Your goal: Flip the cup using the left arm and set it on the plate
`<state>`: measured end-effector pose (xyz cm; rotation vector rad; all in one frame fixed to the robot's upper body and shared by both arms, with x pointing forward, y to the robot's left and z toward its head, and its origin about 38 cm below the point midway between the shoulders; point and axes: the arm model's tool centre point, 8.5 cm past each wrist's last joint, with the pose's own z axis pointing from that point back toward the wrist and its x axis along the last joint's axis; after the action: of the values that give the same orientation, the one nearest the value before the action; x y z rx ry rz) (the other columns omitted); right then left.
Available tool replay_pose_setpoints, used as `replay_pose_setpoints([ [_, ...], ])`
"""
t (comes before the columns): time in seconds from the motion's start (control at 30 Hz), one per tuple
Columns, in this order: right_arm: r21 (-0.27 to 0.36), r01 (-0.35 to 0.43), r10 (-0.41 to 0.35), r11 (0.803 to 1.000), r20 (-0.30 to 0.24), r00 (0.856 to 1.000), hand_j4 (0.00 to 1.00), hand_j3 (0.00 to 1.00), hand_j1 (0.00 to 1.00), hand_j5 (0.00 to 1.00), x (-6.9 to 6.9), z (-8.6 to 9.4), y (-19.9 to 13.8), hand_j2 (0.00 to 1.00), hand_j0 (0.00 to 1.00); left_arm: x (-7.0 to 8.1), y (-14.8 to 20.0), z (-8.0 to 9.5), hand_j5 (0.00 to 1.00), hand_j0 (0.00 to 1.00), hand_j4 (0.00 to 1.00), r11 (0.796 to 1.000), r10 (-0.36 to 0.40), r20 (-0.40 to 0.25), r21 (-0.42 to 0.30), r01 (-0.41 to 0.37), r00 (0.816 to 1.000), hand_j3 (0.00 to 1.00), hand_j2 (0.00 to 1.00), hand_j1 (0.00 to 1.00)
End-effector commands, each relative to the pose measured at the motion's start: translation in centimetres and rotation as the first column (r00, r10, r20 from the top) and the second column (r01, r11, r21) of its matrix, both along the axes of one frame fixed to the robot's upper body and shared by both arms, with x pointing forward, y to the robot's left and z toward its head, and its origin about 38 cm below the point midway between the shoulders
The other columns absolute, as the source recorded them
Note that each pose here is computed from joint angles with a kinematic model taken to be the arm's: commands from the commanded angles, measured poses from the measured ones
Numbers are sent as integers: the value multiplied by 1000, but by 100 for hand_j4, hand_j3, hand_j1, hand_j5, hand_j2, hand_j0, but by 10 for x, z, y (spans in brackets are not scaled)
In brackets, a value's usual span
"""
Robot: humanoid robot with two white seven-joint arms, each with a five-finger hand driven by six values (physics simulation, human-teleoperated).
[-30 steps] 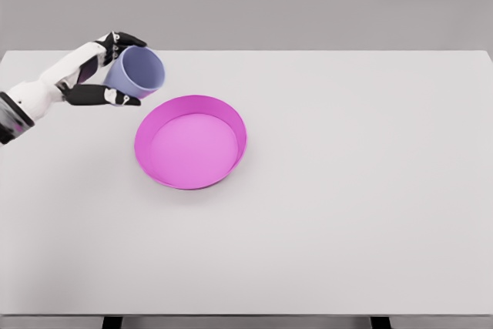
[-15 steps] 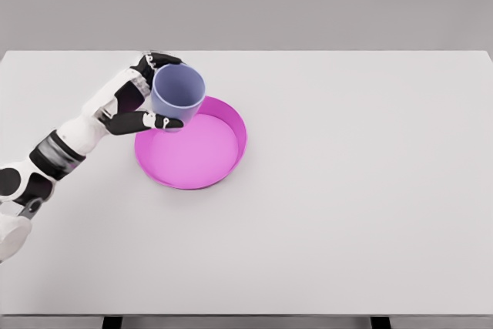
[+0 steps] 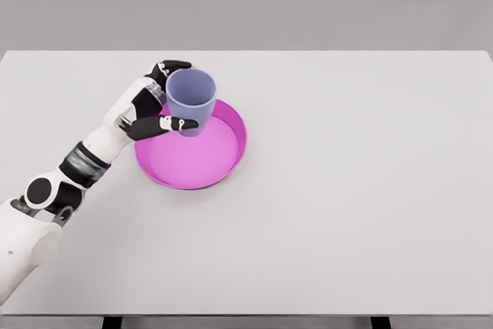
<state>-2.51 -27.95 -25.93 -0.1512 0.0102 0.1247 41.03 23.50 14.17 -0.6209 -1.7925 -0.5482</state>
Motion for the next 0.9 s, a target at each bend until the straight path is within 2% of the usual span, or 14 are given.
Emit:
replay_pose_setpoints([
  [0.0,0,0,0,1000,0,1000,100,100,100,100,0,0,0,100,100,1,2,-2,47,47,47,999,13,25,48,-14,1000,47,47,47],
  [0.1,1,0,0,1000,0,1000,100,100,100,100,0,0,0,100,100,-4,1,11,45,45,45,1000,6,148,0,-7,989,45,45,45],
  [0.2,0,0,0,1000,0,1000,100,100,100,100,0,0,0,100,100,-4,-3,12,45,45,45,999,26,188,-48,-17,982,45,45,45],
  [0.37,1,0,0,1000,0,1000,100,100,100,100,0,0,0,100,100,0,-7,-14,46,46,46,997,54,118,-62,-47,992,46,46,46],
  [0.53,0,0,0,1000,0,1000,100,100,100,100,0,0,0,100,100,-3,-11,-26,47,47,47,996,58,86,-73,-52,995,47,47,47],
  [0.6,1,0,0,1000,0,1000,100,100,100,100,0,0,0,100,100,-3,-10,-36,47,47,47,996,69,63,-63,-65,996,47,47,47],
  [0.7,0,0,0,1000,0,1000,100,100,100,100,0,0,0,100,100,-2,-9,-38,48,48,48,996,73,57,-61,-69,996,48,48,48],
  [0.87,0,0,0,1000,0,1000,100,100,100,100,0,0,0,100,100,-4,-9,-40,60,60,60,996,72,51,-58,-69,996,60,60,60],
])
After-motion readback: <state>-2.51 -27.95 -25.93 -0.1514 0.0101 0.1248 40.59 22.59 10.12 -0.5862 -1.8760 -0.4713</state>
